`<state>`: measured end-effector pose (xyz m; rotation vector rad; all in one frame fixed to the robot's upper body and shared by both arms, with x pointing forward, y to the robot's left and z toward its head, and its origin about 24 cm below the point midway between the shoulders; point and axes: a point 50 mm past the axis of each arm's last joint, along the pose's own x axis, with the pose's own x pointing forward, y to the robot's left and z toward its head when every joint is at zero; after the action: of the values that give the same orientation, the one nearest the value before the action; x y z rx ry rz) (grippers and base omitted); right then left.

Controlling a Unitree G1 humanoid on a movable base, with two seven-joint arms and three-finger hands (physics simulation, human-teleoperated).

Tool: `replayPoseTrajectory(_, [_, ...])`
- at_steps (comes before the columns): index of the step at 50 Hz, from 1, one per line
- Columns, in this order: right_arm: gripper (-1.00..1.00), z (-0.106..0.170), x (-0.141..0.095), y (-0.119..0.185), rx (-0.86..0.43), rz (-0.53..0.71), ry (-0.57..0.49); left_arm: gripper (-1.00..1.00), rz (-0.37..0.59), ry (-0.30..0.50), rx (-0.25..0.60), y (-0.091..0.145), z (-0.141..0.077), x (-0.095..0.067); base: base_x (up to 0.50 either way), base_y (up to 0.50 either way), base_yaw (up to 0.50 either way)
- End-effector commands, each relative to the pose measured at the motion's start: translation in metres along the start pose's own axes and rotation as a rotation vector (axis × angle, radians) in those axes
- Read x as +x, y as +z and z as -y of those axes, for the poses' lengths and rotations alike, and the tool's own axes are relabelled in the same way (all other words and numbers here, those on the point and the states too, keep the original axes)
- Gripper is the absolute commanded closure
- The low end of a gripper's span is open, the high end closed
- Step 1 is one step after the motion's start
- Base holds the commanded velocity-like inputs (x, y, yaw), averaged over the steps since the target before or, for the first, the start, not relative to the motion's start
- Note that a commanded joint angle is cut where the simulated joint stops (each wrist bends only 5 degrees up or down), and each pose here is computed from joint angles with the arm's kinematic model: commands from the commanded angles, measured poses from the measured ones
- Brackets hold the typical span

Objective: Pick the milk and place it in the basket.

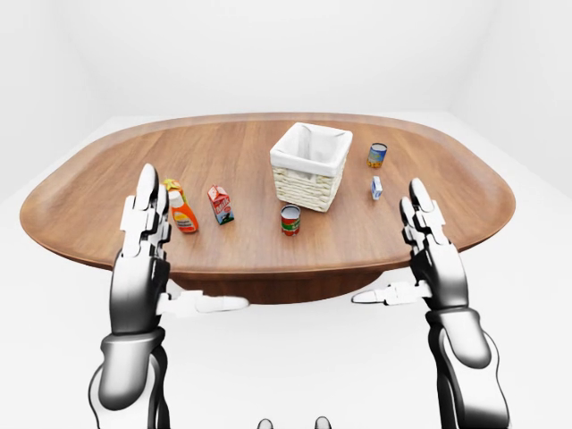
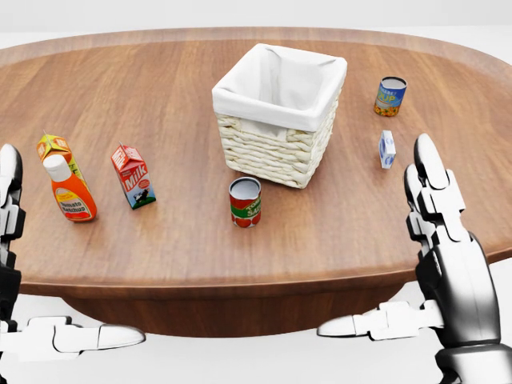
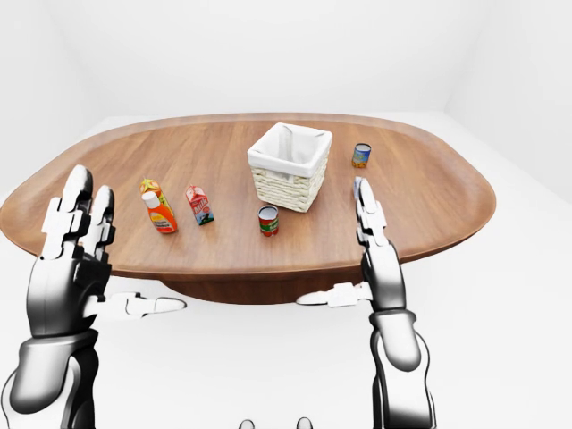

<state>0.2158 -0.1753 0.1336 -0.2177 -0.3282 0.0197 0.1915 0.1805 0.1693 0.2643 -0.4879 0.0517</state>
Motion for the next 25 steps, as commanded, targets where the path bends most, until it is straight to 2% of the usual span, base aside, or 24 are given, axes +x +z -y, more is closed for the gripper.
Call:
replayPoseTrajectory(1, [-1.00,0.0043,-0.0102,0.0301,-0.057,0.108,-0.007,-1.00,0.008,-0.025,0.030,0.0075,0.0031,-0.0066,0.00,0.00,0.00])
replayPoseTrajectory(25, [-1.00,0.0069,-0.0128,0.0371,-0.052,0.136,-0.012,-1.00,0.032,-0.026,0.026,0.0150,0.0025,-0.0095,0.00,0.00,0.00])
